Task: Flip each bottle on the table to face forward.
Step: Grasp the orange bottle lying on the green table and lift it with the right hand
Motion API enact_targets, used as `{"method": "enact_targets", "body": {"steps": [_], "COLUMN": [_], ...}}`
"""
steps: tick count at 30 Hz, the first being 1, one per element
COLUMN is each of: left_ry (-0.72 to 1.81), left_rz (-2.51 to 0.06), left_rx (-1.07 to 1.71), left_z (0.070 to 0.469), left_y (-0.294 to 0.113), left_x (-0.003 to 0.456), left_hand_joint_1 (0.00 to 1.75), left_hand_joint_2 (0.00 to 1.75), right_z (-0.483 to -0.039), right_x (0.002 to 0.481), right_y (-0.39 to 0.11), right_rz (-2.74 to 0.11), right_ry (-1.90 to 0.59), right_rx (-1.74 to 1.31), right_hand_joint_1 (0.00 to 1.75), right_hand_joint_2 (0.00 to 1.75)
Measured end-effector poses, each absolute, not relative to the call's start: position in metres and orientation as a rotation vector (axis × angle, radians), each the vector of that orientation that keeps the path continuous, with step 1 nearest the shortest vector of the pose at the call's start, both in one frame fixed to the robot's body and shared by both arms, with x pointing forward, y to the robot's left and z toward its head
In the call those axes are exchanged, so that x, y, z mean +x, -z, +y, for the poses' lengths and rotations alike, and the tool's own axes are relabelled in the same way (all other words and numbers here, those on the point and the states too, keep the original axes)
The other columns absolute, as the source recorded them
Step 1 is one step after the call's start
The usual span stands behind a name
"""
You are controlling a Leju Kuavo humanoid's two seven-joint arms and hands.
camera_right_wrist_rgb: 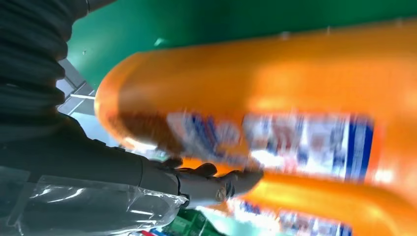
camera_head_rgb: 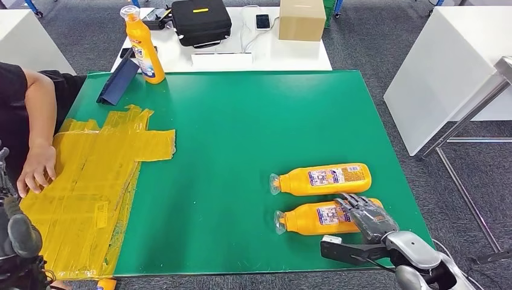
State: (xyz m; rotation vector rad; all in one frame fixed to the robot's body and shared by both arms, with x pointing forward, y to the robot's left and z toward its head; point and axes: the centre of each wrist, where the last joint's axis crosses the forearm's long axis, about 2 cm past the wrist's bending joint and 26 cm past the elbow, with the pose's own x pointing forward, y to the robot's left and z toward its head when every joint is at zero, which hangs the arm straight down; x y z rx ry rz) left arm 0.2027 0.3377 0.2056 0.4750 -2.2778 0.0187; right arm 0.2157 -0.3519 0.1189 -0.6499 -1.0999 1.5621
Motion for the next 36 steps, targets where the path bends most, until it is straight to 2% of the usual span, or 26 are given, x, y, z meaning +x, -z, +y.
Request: {"method": "enact_targets", "body": {"steps": [1,4,5,15,24,28,31,36], "left_ry": [-0.019,-0.024,-0.025,-0.024,-0.035,-0.064,-0.086,-0.093], "left_rz": [-2.28,-2.282,-2.284,-2.318,-2.318,-2.257,-2.186,-2.143], "left_rx": [0.47,0.453,0.448,0.415,0.383,0.225,0.06,0.007], "left_z": [0.337,0.334,0.333,0.329,0.327,0.324,0.322,0.32], "left_y": [-0.207,-0.214,-0.216,-0.225,-0.226,-0.221,-0.21,-0.202], "left_x": [0.204,0.21,0.212,0.22,0.221,0.218,0.209,0.2], "left_hand_joint_1": [0.0,0.0,0.0,0.0,0.0,0.0,0.0,0.0], "left_hand_joint_2": [0.0,0.0,0.0,0.0,0.0,1.75,1.75,1.75], "right_z": [-0.35,-0.344,-0.342,-0.342,-0.343,-0.34,-0.333,-0.321], "right_x": [0.217,0.22,0.219,0.212,0.209,0.209,0.211,0.209], "right_y": [-0.116,-0.11,-0.108,-0.097,-0.094,-0.096,-0.103,-0.108], "right_rz": [-1.083,-1.023,-1.005,-0.927,-0.928,-1.01,-1.112,-1.17], "right_ry": [-1.58,-1.642,-1.659,-1.761,-1.726,-1.578,-1.417,-1.331], "right_rx": [-0.641,-0.611,-0.6,-0.576,-0.56,-0.515,-0.452,-0.408], "right_hand_joint_1": [0.26,1.53,1.74,1.75,1.75,1.75,1.75,1.75], "right_hand_joint_2": [1.75,1.75,1.75,1.75,1.75,1.75,1.75,1.75]}}
